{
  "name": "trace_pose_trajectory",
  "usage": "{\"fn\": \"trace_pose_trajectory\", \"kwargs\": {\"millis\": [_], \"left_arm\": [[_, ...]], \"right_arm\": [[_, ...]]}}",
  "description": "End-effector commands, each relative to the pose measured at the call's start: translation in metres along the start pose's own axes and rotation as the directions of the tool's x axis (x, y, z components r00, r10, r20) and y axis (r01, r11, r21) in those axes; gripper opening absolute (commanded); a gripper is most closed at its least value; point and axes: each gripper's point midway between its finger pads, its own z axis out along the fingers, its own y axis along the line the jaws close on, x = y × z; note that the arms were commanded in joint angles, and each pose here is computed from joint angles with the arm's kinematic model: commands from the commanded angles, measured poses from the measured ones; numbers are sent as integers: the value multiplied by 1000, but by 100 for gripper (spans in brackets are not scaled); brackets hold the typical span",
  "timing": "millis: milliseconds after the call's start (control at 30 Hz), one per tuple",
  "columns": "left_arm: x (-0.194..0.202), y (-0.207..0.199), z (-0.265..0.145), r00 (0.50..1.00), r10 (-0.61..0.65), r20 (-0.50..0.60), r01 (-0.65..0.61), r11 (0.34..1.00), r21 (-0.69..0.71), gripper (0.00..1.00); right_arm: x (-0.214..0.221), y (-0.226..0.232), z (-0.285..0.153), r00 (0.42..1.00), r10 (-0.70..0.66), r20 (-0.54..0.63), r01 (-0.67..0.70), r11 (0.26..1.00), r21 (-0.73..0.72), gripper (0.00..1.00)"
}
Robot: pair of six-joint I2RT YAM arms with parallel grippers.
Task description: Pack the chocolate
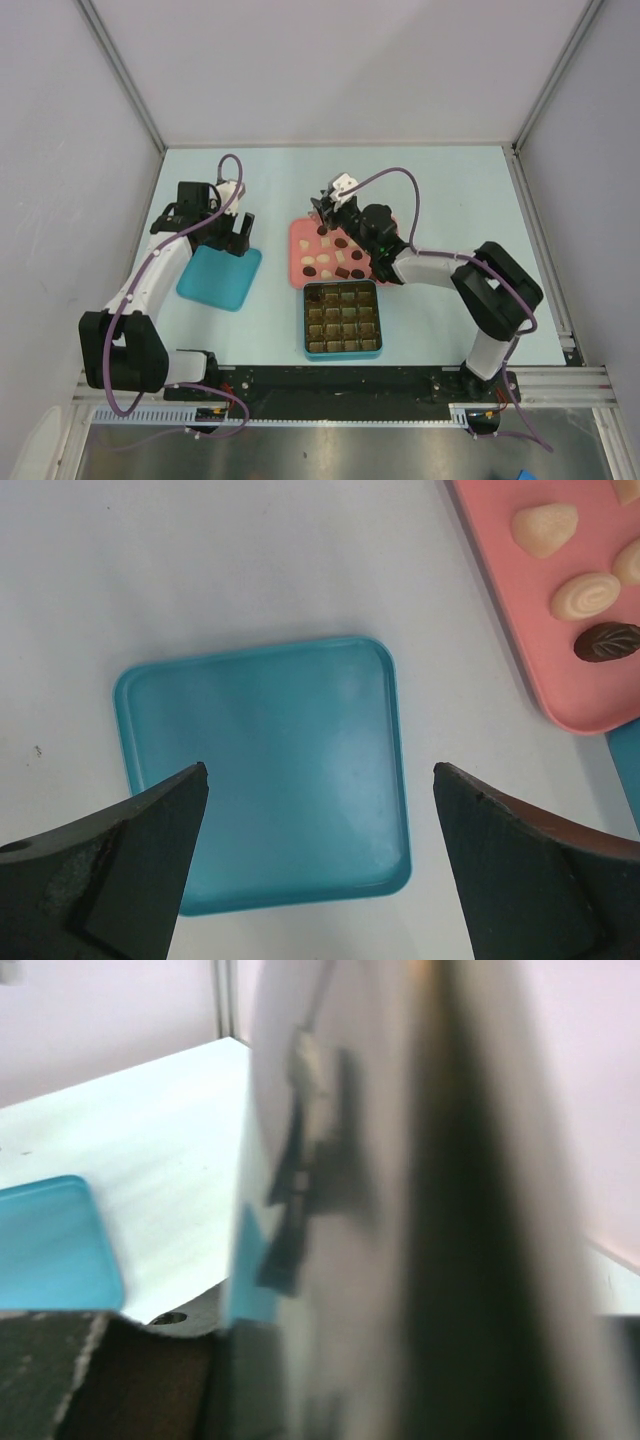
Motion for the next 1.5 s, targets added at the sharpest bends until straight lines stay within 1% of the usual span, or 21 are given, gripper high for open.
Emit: {"fn": "trace_pose_trajectory", "kwargs": {"millis": [0, 267, 500, 967, 1267, 1367, 1400, 1467], "left_arm": [[-20, 9, -14, 998, 33, 62, -30, 999, -41, 100], [-20, 10, -12, 998, 35, 55, -32, 999, -39, 100], [-21, 10, -12, 998, 33, 54, -31, 999, -40, 100], [-20, 13, -10, 998, 40, 46, -37, 998, -51, 100], [-20, 14, -12, 998, 46, 46, -43, 997, -60, 100], [-20, 14, -12, 998, 46, 47, -43, 997, -58, 100], [-21, 14, -12, 998, 46, 48, -44, 997, -58, 100], [-21, 14, -12, 998, 46, 45, -43, 997, -58, 100]], "right_arm": [[-25, -15, 20, 993, -2, 117, -1, 1000, 25, 39], [-3, -21, 26, 997, 0, 81, -3, 999, 36, 47], [12, -20, 27, 998, 14, 53, -16, 999, 35, 48], [38, -21, 27, 999, 37, 0, -37, 999, 38, 47], [59, -18, 25, 996, 58, -63, -56, 998, 34, 46], [65, -18, 24, 994, 63, -85, -60, 998, 36, 45], [65, -14, 24, 994, 63, -88, -63, 998, 10, 45], [67, -12, 23, 993, 64, -95, -63, 998, 5, 43]]}}
